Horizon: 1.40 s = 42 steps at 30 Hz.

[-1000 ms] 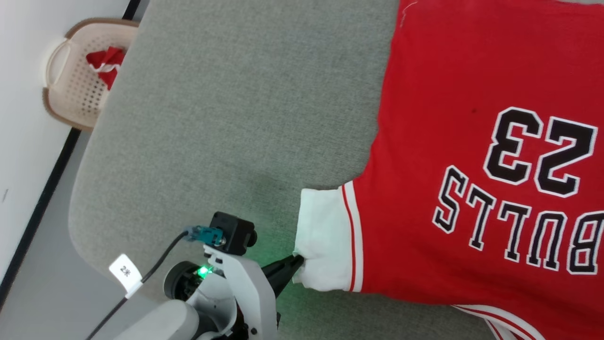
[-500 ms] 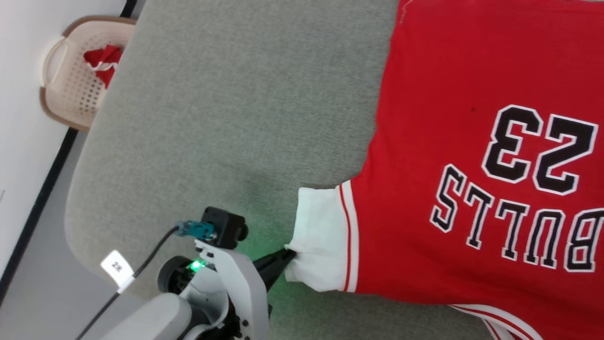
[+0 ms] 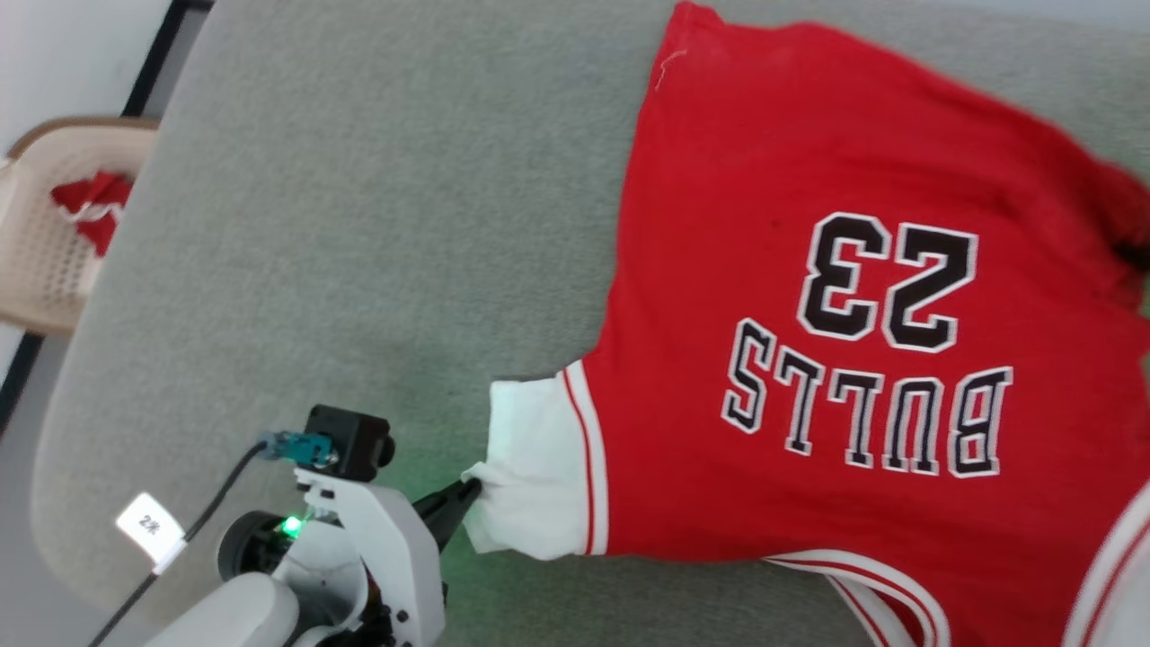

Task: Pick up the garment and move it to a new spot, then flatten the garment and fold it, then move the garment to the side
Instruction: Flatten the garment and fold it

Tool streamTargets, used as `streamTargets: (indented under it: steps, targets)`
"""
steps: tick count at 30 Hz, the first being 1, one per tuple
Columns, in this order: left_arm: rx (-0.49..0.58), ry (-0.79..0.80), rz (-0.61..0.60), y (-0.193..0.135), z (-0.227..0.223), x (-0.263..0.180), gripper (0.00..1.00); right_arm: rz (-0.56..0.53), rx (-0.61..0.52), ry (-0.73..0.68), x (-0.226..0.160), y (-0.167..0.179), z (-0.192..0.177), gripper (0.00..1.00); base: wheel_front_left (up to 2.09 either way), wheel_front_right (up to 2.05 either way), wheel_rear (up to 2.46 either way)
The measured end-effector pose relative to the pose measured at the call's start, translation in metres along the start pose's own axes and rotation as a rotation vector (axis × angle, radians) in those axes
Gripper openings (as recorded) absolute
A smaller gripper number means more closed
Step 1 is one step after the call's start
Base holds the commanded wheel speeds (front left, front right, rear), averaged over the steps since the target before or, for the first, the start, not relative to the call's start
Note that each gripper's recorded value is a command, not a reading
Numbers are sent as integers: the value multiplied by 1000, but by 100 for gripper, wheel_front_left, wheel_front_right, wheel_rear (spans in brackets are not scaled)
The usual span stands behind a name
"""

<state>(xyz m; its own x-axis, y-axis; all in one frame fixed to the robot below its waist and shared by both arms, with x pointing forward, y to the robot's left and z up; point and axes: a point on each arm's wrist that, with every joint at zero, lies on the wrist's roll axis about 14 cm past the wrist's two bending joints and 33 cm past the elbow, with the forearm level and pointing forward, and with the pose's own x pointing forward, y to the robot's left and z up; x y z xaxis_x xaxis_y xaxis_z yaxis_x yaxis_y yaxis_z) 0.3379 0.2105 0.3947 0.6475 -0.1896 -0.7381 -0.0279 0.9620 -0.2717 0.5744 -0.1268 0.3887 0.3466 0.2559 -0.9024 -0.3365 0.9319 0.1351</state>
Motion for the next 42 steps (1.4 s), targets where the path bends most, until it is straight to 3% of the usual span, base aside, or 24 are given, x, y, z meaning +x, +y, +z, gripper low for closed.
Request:
streamTargets:
  steps: [8,19,28,29,30,31,42]
  targets:
    - [41,-16,-54,-19,10,-1,0,17,-51,29,-43,-21,-92,0,0,0,0]
    - [87,-35,-126,-46,22,-1,0,10,110,74,-75,-31,-207,0,0,0,0]
    - [90,-34,-140,-50,22,1,0,-38,142,47,-69,-31,-229,0,0,0,0]
    - [90,-34,-141,-50,22,1,0,-39,143,44,-69,-31,-230,9,0,0,0]
    - [91,-34,-141,-51,22,2,0,-42,144,43,-68,-31,-230,47,0,0,0]
    - [91,-34,-142,-51,22,2,0,-48,140,42,-68,-32,-230,100,0,0,0]
    - [93,-40,-142,-53,23,0,0,-52,91,111,-97,-23,-229,100,0,0,0]
